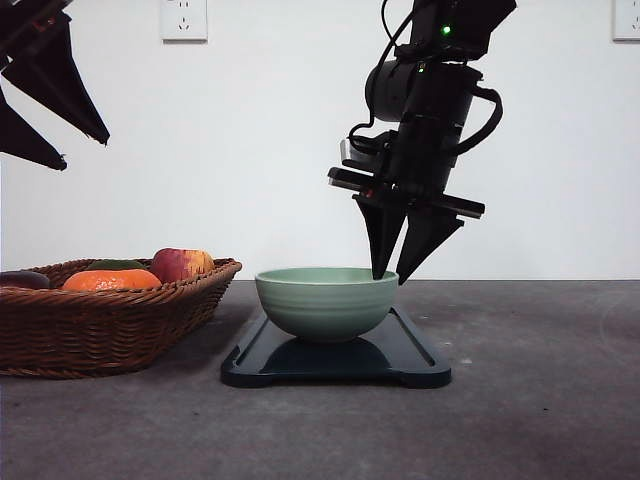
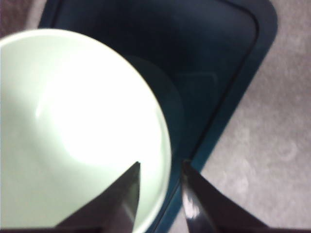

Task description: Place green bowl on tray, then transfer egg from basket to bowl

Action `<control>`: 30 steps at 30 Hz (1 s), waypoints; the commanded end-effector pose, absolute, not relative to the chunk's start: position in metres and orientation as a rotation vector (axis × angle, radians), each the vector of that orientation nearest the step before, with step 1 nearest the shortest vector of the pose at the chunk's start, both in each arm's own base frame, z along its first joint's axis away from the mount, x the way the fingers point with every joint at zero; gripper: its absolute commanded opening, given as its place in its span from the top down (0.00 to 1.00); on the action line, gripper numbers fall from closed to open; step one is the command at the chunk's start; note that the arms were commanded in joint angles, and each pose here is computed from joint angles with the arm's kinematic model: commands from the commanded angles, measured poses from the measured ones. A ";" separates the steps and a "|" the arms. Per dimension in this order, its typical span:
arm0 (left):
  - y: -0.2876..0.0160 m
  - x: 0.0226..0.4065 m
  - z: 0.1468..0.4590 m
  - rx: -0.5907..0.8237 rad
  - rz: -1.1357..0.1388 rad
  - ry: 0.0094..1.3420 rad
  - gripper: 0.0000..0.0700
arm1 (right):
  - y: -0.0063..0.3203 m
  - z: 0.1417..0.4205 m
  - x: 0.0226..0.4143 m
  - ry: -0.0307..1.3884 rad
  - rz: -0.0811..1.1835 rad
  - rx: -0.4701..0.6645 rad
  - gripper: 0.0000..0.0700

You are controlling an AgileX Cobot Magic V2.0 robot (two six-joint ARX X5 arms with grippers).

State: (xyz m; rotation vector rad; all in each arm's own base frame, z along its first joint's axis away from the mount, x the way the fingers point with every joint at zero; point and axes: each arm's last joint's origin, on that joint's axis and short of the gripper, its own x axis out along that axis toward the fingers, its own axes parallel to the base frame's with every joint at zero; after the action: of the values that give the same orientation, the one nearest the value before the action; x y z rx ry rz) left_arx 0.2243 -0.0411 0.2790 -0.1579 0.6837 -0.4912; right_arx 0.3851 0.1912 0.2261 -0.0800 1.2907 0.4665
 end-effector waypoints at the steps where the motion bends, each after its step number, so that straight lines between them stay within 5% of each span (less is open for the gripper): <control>1: -0.042 0.227 0.285 -0.156 -0.505 0.661 0.50 | 0.193 0.240 0.387 1.250 0.461 -0.075 0.75; 10: -0.042 0.227 0.285 -0.155 -0.505 0.659 0.50 | 0.180 0.290 0.353 1.069 0.479 -0.072 0.75; 30: -0.042 0.225 0.282 -0.163 -0.500 0.705 0.50 | 0.096 0.243 0.199 0.770 0.513 0.005 0.75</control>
State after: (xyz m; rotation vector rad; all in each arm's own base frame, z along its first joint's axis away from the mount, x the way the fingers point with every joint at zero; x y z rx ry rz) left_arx 0.2223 -0.0408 0.2764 -0.1627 0.7192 -0.4877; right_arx 0.2018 0.0954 0.2392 -0.0003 0.7993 0.5035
